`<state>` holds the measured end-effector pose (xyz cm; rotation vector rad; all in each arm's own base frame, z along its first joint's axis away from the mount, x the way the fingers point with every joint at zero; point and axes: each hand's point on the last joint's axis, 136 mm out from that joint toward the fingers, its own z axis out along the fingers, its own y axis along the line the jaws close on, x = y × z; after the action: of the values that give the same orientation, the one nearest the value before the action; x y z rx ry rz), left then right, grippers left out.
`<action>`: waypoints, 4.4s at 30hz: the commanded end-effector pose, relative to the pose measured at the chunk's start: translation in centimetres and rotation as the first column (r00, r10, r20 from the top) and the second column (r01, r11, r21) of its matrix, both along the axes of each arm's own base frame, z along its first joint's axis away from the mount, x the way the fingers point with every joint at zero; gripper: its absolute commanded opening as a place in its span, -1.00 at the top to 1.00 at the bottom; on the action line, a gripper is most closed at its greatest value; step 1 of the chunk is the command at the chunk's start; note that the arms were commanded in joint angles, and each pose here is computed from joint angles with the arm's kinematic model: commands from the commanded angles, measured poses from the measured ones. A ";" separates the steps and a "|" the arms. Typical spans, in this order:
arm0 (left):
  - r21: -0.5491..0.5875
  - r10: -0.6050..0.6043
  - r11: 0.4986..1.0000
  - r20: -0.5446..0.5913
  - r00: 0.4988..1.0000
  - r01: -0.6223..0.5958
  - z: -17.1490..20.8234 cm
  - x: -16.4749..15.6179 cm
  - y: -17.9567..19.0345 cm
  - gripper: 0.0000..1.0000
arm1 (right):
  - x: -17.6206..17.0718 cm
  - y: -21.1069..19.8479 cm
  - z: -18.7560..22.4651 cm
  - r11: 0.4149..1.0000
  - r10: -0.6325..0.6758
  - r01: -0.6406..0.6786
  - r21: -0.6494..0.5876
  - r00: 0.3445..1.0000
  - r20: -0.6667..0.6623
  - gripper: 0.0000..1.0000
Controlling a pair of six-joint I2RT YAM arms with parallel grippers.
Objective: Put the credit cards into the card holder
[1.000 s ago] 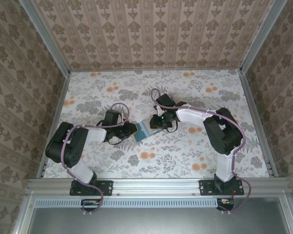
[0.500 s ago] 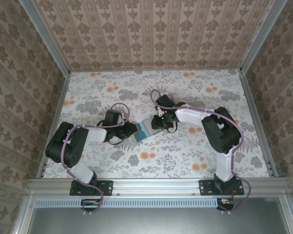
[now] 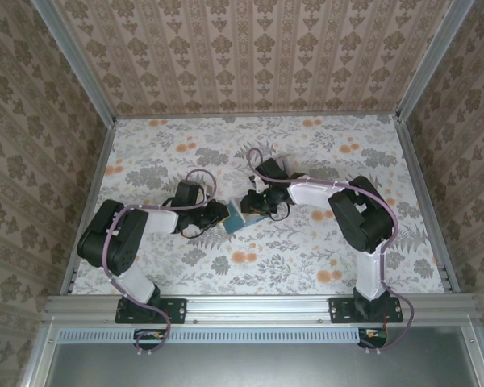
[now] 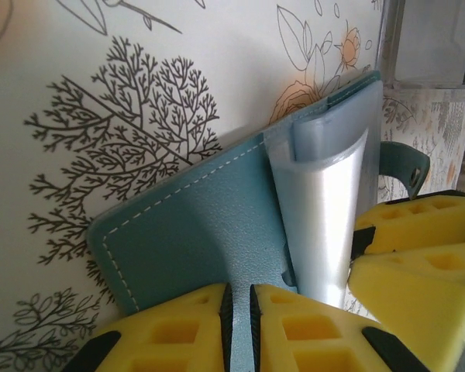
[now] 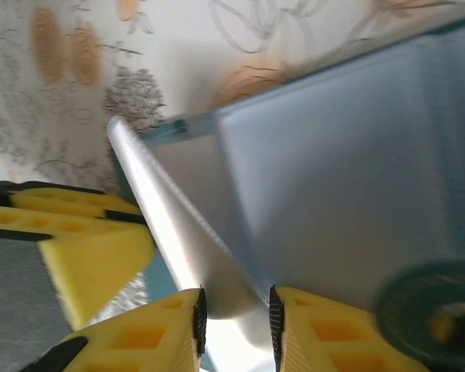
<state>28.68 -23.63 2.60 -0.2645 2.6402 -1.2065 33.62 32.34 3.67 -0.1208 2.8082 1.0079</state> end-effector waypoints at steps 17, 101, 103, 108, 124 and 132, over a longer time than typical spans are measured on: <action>0.058 0.023 0.998 -0.066 0.998 -0.019 -1.9 -1.3 0.9 0.64 | -0.9 4.0 0.4 0.953 0.052 -0.011 0.302 0.991 -0.126 0.36; 0.143 0.083 0.988 -0.243 0.967 -0.049 -0.2 -5.3 4.1 0.65 | -5.7 2.4 -2.7 0.984 0.152 -0.151 -0.093 0.988 0.010 0.42; 0.155 0.087 0.987 -0.244 0.966 -0.049 -0.4 -5.2 4.4 0.65 | -5.8 2.9 -1.7 0.987 0.155 -0.154 -0.050 0.988 0.020 0.40; 0.155 0.095 0.986 -0.251 0.963 -0.057 -1.2 -5.2 4.5 0.65 | -5.2 3.4 0.8 0.992 0.118 -0.120 0.037 0.992 0.041 0.39; 0.150 0.090 0.987 -0.253 0.963 -0.053 -1.8 -5.0 4.3 0.65 | -2.3 1.0 2.5 0.998 -0.033 0.028 0.063 0.997 0.069 0.74; 0.147 0.086 0.988 -0.247 0.965 -0.050 -1.8 -4.7 4.2 0.65 | -1.3 -1.1 2.0 0.996 -0.082 0.080 0.034 0.994 0.069 0.73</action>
<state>23.83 -19.64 1.77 -0.5391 2.8785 -1.0547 32.01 32.02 5.64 -0.0805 2.7088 1.0302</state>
